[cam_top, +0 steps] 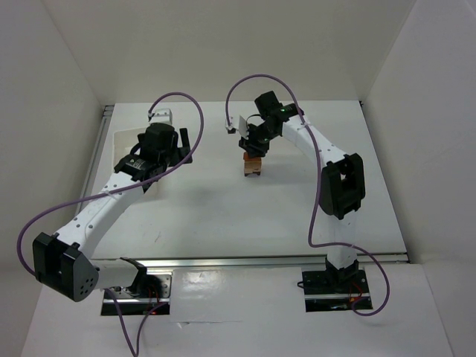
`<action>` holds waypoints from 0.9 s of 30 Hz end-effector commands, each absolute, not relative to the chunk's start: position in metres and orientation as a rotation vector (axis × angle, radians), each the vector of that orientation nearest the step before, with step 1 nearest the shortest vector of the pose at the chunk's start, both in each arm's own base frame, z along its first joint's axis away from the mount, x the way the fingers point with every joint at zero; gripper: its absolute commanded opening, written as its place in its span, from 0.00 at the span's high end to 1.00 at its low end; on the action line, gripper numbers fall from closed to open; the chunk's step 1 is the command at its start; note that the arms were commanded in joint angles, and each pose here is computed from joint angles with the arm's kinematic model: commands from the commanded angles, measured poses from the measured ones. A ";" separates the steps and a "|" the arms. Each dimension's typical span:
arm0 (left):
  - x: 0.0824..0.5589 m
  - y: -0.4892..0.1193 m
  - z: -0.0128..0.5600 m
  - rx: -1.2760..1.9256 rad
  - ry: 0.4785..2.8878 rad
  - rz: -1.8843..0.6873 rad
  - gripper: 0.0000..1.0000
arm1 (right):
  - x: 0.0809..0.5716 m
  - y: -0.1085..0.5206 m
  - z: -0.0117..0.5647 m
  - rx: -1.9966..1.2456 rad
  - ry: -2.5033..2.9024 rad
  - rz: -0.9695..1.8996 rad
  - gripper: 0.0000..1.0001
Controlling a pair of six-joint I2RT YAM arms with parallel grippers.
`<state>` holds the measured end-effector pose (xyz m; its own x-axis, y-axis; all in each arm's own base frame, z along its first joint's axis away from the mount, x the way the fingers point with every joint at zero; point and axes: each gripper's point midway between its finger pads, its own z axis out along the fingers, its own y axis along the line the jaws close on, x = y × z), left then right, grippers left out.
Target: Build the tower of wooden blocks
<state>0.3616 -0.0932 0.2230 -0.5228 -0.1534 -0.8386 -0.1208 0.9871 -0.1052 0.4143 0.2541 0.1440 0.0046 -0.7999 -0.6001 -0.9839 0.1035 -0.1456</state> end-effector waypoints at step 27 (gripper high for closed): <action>0.366 -0.091 0.240 -0.171 2.060 -0.044 0.00 | 0.418 0.259 0.131 -1.743 1.835 0.435 1.00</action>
